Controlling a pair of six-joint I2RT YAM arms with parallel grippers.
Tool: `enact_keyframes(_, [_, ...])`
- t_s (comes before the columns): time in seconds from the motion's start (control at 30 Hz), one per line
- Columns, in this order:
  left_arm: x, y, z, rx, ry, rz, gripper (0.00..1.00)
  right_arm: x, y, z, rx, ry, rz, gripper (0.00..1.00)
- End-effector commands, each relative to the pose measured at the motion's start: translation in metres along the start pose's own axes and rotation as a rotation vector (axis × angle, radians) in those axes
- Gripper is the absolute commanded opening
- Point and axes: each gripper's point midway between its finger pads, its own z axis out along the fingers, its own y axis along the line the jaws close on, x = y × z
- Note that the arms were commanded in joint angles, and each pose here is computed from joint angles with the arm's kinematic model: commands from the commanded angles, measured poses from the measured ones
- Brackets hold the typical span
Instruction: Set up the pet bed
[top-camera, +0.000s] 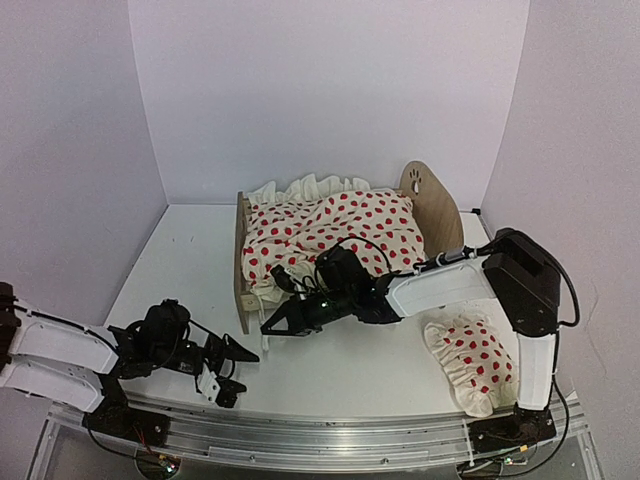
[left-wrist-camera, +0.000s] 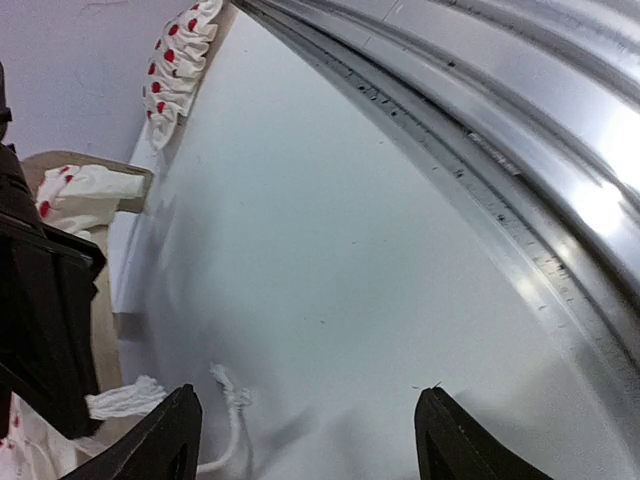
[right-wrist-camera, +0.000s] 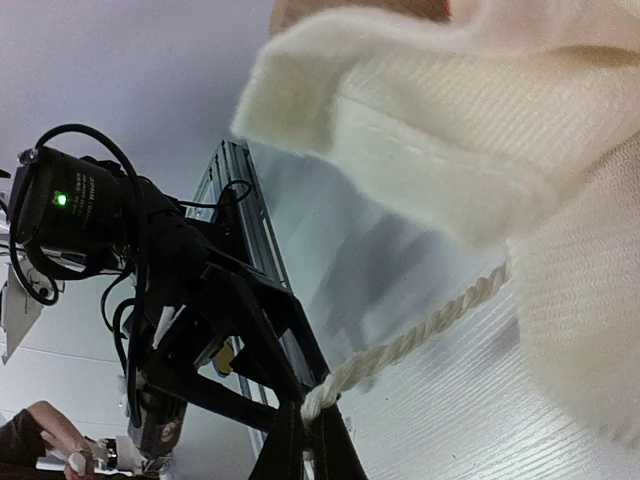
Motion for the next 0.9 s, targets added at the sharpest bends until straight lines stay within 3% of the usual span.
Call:
enact_keyframes(0.0, [-0.017, 0.092, -0.011, -0.389, -0.004, 0.398, 0.75, 0.001, 0.013, 0.006, -0.053, 0.042, 0.07, 0.0])
enact_keyframes(0.2, [-0.016, 0.092, -0.01, -0.414, 0.0, 0.448, 0.74, -0.002, 0.018, 0.006, -0.076, 0.054, 0.077, 0.0])
enact_keyframes(0.43, [-0.004, 0.086, 0.0, -0.368, 0.034, 0.445, 0.51, -0.005, 0.02, 0.005, -0.083, 0.054, 0.078, 0.0])
enact_keyframes(0.67, [0.007, 0.065, -0.01, -0.274, 0.042, 0.437, 0.56, -0.009, 0.021, 0.001, -0.088, 0.045, 0.082, 0.0])
enact_keyframes(0.87, [0.006, 0.07, -0.007, -0.273, 0.025, 0.459, 0.5, -0.009, 0.021, 0.002, -0.092, 0.05, 0.084, 0.0])
